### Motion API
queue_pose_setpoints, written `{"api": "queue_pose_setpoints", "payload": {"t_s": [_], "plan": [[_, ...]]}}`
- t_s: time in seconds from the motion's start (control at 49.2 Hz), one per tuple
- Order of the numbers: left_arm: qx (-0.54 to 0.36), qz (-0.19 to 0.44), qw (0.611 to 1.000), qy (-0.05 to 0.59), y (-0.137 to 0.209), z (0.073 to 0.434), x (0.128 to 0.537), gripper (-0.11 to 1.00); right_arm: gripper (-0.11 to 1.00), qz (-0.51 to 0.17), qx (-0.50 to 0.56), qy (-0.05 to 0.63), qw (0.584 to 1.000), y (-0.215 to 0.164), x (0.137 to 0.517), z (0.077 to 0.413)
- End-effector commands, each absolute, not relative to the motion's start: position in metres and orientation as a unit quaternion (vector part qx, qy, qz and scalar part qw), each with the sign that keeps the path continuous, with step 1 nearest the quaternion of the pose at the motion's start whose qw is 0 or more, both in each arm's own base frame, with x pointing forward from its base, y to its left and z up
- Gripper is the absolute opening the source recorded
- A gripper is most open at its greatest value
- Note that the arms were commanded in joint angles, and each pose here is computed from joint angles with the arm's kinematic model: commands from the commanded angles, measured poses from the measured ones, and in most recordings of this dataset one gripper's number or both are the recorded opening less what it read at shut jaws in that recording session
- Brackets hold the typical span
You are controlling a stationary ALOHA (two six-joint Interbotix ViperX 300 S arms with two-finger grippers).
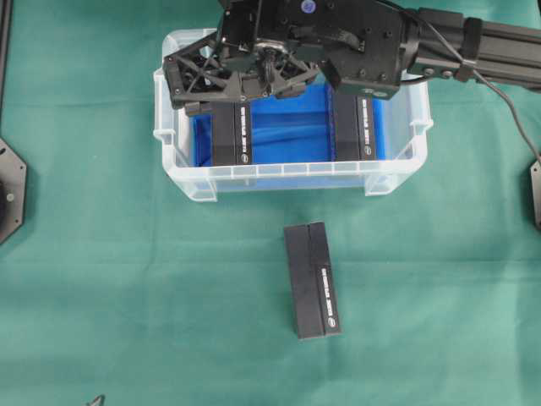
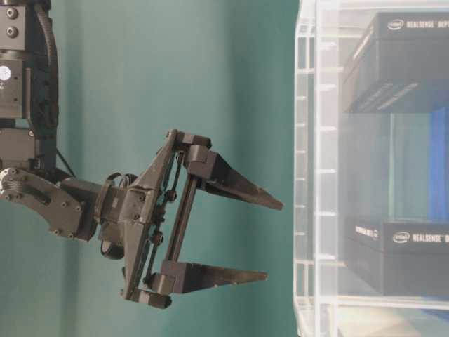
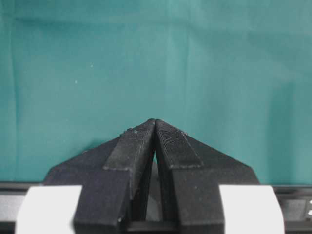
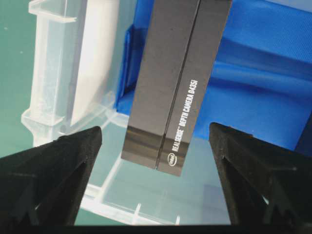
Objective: Take the box out of the case with the right arm.
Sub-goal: 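Move the open right gripper above the left black box in the case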
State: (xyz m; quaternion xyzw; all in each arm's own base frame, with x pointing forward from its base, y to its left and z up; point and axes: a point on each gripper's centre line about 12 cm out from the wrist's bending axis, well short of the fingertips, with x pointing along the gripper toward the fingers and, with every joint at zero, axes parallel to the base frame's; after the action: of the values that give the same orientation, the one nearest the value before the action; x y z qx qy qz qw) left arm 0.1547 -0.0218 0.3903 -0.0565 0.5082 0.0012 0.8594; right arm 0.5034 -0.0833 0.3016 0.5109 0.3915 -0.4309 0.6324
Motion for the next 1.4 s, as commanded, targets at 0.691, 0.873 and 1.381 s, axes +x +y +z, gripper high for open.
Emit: {"api": "queue_pose_setpoints", "payload": {"t_s": [0.691, 0.873, 1.381], "plan": [[-0.059, 0.002, 0.862, 0.504, -0.022, 0.393, 0.156, 0.00, 0.95, -0.424, 0.512, 0.380, 0.643, -0.083, 0.505, 0.310], [-0.059, 0.002, 0.862, 0.504, -0.022, 0.393, 0.156, 0.00, 0.95, -0.425, 0.511, 0.379, 0.644, -0.083, 0.505, 0.310], [-0.059, 0.002, 0.862, 0.504, -0.022, 0.394, 0.156, 0.00, 0.94, -0.425, 0.511, 0.378, 0.644, -0.083, 0.505, 0.310]]}}
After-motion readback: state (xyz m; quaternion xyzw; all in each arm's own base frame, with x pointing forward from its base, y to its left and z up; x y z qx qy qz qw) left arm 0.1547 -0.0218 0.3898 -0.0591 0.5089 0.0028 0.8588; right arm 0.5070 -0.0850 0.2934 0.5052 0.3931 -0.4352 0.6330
